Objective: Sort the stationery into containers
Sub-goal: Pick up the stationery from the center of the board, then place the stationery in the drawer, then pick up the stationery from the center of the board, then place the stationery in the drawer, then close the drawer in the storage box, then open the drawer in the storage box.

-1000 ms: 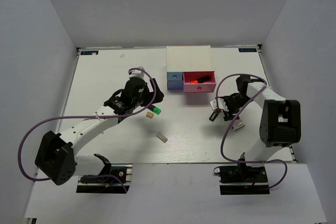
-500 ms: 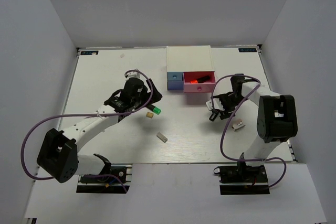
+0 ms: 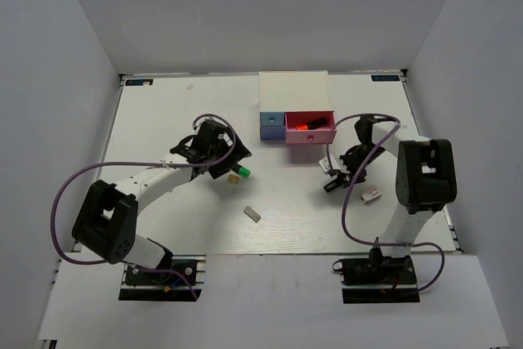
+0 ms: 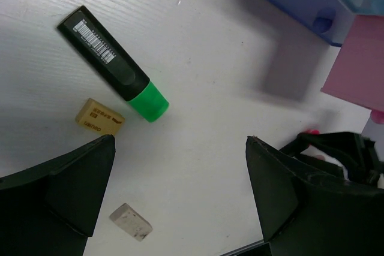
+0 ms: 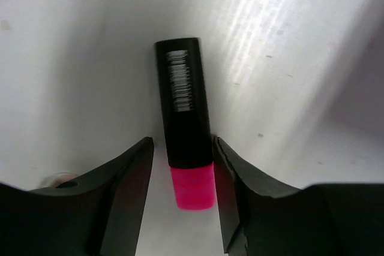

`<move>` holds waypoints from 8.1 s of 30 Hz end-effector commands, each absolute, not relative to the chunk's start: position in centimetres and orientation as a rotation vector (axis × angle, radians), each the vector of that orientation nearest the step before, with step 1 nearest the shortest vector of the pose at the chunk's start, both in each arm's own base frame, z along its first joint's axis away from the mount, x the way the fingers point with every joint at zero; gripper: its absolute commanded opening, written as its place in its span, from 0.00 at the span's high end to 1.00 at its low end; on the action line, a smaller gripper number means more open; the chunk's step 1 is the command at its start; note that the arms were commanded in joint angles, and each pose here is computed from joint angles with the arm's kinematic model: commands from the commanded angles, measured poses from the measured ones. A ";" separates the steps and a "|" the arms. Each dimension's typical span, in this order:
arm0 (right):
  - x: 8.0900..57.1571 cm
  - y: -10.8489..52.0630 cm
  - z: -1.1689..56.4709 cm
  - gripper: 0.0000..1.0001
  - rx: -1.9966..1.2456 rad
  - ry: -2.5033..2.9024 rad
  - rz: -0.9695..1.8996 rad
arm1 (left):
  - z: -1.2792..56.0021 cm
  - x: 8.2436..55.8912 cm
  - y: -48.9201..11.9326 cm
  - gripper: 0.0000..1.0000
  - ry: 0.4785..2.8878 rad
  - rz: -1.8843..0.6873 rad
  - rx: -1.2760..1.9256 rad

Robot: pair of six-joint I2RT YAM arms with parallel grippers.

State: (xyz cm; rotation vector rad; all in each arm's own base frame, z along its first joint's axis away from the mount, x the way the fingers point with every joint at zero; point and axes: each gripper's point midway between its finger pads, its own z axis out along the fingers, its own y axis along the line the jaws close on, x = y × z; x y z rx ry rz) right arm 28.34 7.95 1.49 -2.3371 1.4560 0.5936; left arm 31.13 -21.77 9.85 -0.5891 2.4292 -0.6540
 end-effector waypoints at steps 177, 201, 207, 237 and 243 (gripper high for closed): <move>32.0 15.2 17.2 0.82 -1.188 1.608 0.733 | 25.3 36.4 -30.2 0.31 1.789 -0.668 0.378; 40.8 15.8 17.0 0.79 -0.969 1.615 0.263 | 15.1 28.5 -19.6 0.01 2.091 -0.690 -0.711; 41.7 16.5 17.0 0.77 -0.981 1.587 0.223 | 13.9 27.9 -19.0 0.01 2.097 -0.690 -0.887; 42.1 18.4 18.7 0.68 -1.019 1.507 0.211 | 10.6 27.8 -19.4 0.01 2.192 -0.609 -1.017; 36.2 18.4 17.9 0.10 -1.048 1.421 0.301 | 10.3 27.4 -19.1 0.01 2.195 -0.606 -0.987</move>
